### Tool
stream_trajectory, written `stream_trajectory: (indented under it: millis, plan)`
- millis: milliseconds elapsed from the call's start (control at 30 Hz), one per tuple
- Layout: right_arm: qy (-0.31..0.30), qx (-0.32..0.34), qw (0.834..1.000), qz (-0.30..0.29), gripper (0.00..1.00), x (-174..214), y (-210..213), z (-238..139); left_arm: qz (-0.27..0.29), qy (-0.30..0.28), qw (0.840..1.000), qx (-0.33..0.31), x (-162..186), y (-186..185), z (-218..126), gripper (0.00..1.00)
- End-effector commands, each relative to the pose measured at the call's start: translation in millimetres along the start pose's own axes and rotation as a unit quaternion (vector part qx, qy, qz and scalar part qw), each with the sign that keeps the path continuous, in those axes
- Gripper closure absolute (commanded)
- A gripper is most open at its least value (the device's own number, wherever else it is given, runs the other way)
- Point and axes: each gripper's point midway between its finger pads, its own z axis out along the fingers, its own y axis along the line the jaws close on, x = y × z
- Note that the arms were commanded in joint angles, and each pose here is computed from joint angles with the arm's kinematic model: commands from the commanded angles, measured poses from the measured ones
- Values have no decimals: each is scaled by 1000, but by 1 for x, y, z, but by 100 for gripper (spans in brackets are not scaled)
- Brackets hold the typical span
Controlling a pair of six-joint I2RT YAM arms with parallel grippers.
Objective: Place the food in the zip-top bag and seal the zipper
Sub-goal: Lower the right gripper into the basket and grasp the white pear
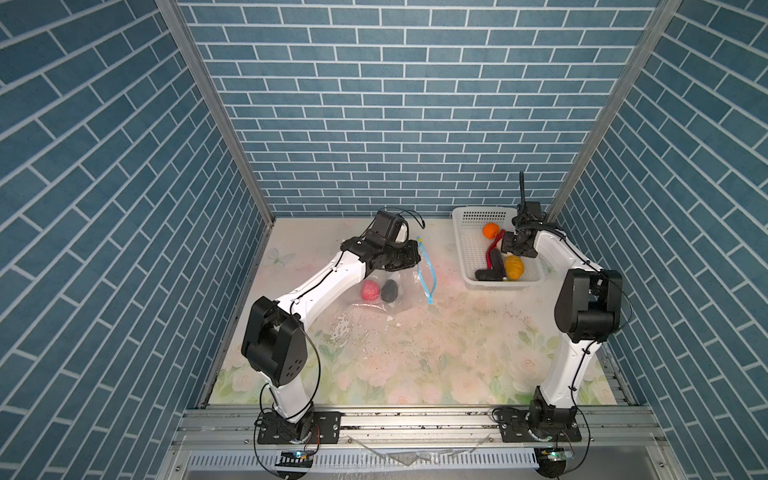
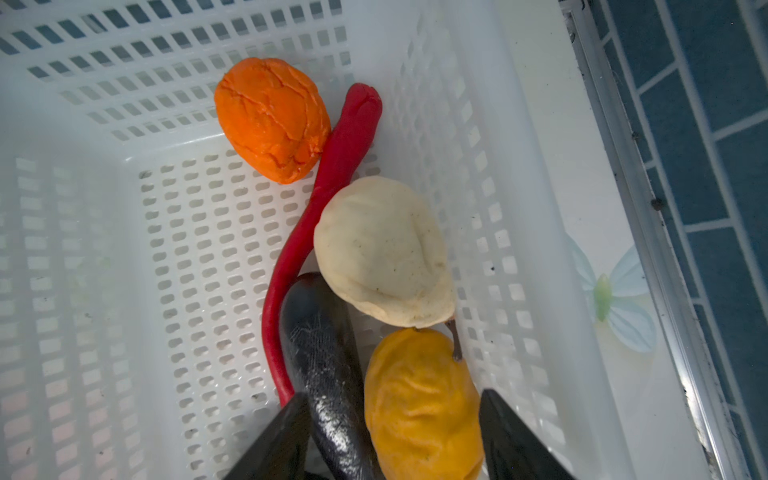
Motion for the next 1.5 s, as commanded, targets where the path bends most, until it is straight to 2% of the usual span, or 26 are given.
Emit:
stream_trajectory:
  millis: [0, 433, 533, 1367, 1467]
  plan:
    - [4, -3, 1000, -14, 33, -9, -1, 5, 6, -1, 1000, -2, -6, 0, 0, 100]
    - [11, -32, 999, -4, 22, -25, 11, 29, 8, 3, 1000, -5, -6, 0, 4, 100]
    - [28, -30, 999, -4, 20, -17, 13, 46, 8, 3, 1000, -5, -7, 1, 3, 100]
    - [44, -27, 999, -4, 15, -21, 18, 83, 10, 5, 1000, -5, -4, 2, 4, 100]
    - [45, -28, 999, -3, 11, -23, 18, 86, 10, 4, 1000, -4, -5, 2, 3, 100]
